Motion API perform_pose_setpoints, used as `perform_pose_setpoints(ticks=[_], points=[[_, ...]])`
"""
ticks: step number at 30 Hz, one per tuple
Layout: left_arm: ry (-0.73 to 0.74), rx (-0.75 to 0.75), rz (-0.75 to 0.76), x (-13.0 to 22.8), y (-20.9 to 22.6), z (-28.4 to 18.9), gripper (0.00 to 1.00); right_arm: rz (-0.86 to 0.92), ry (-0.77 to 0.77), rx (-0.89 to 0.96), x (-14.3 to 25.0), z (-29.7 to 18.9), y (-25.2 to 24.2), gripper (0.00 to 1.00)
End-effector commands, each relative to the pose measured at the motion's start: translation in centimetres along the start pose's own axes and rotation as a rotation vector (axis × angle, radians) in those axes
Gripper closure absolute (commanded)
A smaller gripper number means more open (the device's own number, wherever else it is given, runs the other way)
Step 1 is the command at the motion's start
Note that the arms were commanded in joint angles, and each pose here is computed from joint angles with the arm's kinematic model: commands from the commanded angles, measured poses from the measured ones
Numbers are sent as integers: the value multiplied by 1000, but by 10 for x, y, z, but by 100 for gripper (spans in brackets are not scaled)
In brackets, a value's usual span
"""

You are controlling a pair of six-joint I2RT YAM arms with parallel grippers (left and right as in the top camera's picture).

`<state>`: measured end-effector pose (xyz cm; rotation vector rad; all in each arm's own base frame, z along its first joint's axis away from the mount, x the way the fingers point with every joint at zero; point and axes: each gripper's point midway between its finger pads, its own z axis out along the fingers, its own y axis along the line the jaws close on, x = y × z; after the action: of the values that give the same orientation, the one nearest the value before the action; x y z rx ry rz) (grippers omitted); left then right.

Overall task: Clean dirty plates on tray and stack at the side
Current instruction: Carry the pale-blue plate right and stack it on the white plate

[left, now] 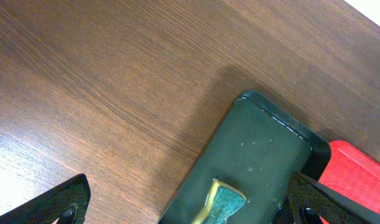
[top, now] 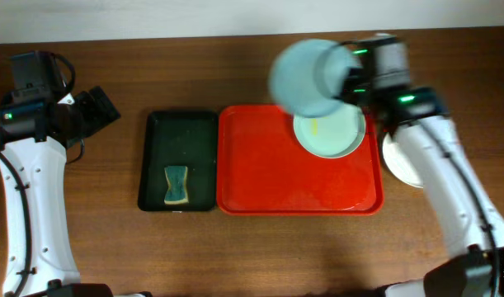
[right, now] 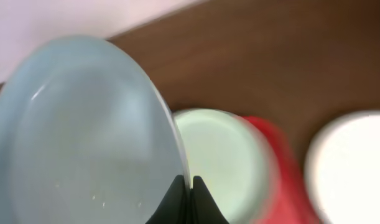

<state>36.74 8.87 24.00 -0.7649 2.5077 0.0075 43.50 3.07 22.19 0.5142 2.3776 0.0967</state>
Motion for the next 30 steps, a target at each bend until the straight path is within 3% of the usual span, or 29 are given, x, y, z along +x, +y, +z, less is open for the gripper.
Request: perform_pose_setpoints(ticks=[1, 6, 9, 14, 20, 22, 24, 27, 30], points=[[3, -3, -13, 0, 1, 1, 1, 186, 77, 136, -9, 11, -95, 96], [3, -3, -12, 0, 1, 1, 1, 410, 201, 357, 11, 16, -225, 96], [3, -3, -13, 0, 1, 1, 1, 499, 295, 435, 36, 20, -271, 96], [3, -3, -12, 0, 1, 1, 1, 563, 414, 480, 66, 33, -299, 96], [3, -3, -12, 0, 1, 1, 1, 547, 470, 482, 79, 45, -295, 96], [3, -3, -13, 0, 1, 1, 1, 538, 478, 480, 81, 47, -291, 84], [4, -3, -13, 0, 1, 1, 1, 530, 489, 478, 83, 46, -289, 54], [3, -3, -13, 0, 1, 1, 1, 412, 529, 399, 84, 50, -275, 41], [3, -3, -13, 0, 1, 1, 1, 250, 544, 326, 79, 56, -255, 40]])
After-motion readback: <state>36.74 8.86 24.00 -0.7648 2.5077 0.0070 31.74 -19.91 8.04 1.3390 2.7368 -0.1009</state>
